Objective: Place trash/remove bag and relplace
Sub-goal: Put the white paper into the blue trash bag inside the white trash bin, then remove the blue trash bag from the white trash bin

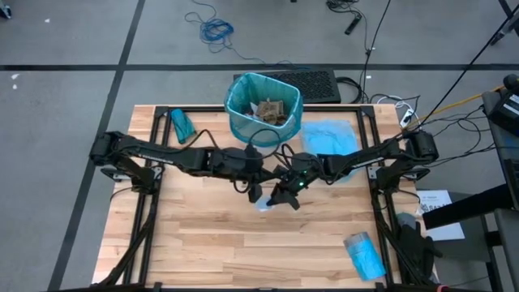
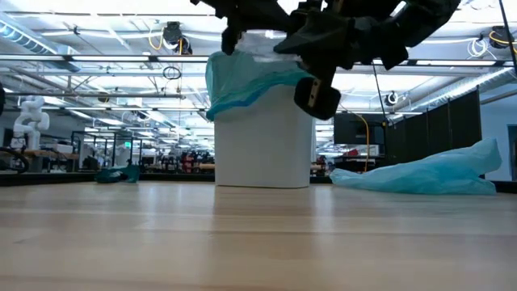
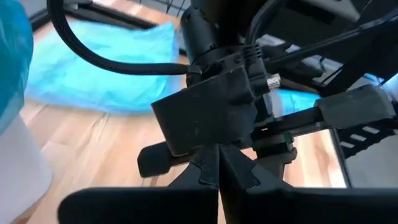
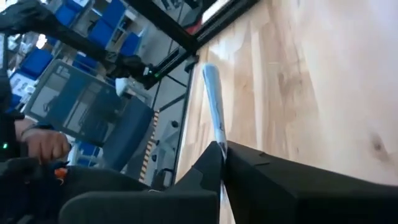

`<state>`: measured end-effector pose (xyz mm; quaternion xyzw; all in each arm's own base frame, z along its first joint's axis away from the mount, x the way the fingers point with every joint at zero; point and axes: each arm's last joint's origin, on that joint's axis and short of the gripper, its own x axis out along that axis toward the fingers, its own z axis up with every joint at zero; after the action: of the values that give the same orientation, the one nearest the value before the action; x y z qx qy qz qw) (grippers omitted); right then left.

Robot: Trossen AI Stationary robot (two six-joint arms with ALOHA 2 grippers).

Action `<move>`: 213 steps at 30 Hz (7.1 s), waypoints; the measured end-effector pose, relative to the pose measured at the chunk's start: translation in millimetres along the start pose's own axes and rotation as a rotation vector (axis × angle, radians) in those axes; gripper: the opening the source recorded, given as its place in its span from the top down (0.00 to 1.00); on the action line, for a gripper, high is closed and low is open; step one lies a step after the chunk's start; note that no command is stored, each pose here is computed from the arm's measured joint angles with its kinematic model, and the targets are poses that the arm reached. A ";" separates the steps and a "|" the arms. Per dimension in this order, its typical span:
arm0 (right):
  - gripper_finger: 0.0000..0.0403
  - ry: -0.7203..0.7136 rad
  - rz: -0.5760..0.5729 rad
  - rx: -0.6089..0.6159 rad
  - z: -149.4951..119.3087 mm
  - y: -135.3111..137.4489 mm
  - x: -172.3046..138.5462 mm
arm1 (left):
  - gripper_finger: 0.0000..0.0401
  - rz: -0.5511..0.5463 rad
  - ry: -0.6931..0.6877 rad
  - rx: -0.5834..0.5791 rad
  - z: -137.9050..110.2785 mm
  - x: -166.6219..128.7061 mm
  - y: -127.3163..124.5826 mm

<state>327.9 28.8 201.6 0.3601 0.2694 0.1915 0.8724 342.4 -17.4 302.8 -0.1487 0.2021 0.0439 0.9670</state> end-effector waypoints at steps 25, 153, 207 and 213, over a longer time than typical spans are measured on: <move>1.00 -0.394 -0.335 -0.363 155.4 42.4 -120.9 | 1.00 0.116 0.478 0.071 -39.6 -54.7 -2.2; 0.76 -0.848 -0.983 0.231 73.1 1.2 -216.4 | 1.00 0.489 -0.089 -0.069 39.7 -122.4 258.6; 0.76 -0.531 -0.797 0.317 32.2 28.0 -221.0 | 1.00 0.195 0.170 -0.173 9.0 -165.4 152.5; 0.76 -0.622 -0.693 0.366 6.0 11.6 -209.4 | 1.00 0.174 0.157 -0.324 -32.9 -153.9 159.1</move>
<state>166.3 -77.2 283.2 0.4364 0.1295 -0.2765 0.8464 166.3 120.2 293.3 -0.2873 0.2795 0.1476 0.9042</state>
